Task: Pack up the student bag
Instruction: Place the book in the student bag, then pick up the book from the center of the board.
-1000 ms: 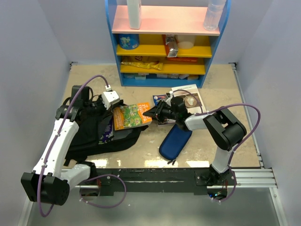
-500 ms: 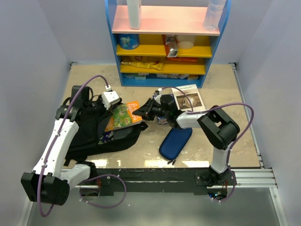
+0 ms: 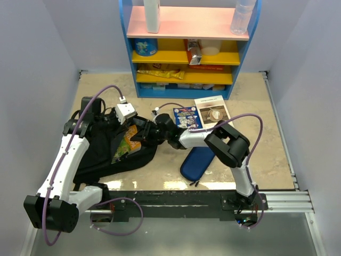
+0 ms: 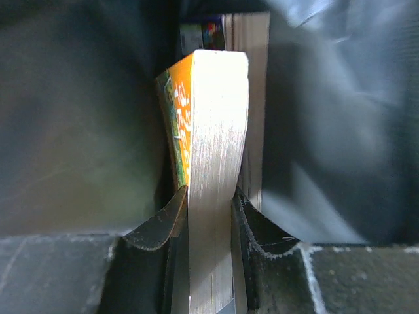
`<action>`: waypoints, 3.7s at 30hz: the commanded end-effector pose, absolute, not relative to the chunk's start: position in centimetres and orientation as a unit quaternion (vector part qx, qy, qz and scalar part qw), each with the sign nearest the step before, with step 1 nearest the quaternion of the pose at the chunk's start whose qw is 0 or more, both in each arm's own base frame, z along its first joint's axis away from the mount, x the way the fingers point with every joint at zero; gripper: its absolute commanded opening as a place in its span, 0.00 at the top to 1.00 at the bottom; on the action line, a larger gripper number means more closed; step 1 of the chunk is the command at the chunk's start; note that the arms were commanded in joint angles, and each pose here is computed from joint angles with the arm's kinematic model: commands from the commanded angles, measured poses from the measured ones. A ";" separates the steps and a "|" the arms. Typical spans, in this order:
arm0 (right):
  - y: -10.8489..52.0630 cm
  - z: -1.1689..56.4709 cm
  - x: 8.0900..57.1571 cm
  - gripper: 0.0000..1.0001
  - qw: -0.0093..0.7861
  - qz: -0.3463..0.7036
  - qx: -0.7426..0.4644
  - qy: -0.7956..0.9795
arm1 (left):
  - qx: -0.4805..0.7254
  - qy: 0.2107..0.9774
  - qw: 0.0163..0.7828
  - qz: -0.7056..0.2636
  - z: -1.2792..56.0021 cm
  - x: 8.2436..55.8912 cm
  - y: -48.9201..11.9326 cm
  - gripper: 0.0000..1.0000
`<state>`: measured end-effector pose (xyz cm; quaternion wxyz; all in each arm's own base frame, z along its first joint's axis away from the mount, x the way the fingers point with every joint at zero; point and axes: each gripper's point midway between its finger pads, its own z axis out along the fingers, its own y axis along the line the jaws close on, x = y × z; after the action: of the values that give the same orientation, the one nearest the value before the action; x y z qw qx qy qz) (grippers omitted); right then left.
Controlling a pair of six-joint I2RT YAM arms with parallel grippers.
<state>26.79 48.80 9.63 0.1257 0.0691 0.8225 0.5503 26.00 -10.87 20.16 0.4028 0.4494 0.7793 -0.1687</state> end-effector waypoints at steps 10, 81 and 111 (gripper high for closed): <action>51.5 10.9 25.5 0.48 0.180 0.517 -0.034 0.836 | 0.472 0.742 0.445 -0.171 23.4 26.5 -11.9 1.00; 21.7 6.0 30.7 0.01 0.291 0.164 0.306 0.892 | 0.478 0.746 0.432 -0.170 22.1 26.5 -11.7 1.00; 22.9 8.5 38.9 0.06 0.353 0.181 0.366 0.842 | 0.479 0.745 0.430 -0.174 21.9 26.0 -11.9 1.00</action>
<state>35.24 22.56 5.21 0.2986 0.3411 0.8771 0.1589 25.91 -11.00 20.17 0.3991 0.4614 0.7743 -0.1682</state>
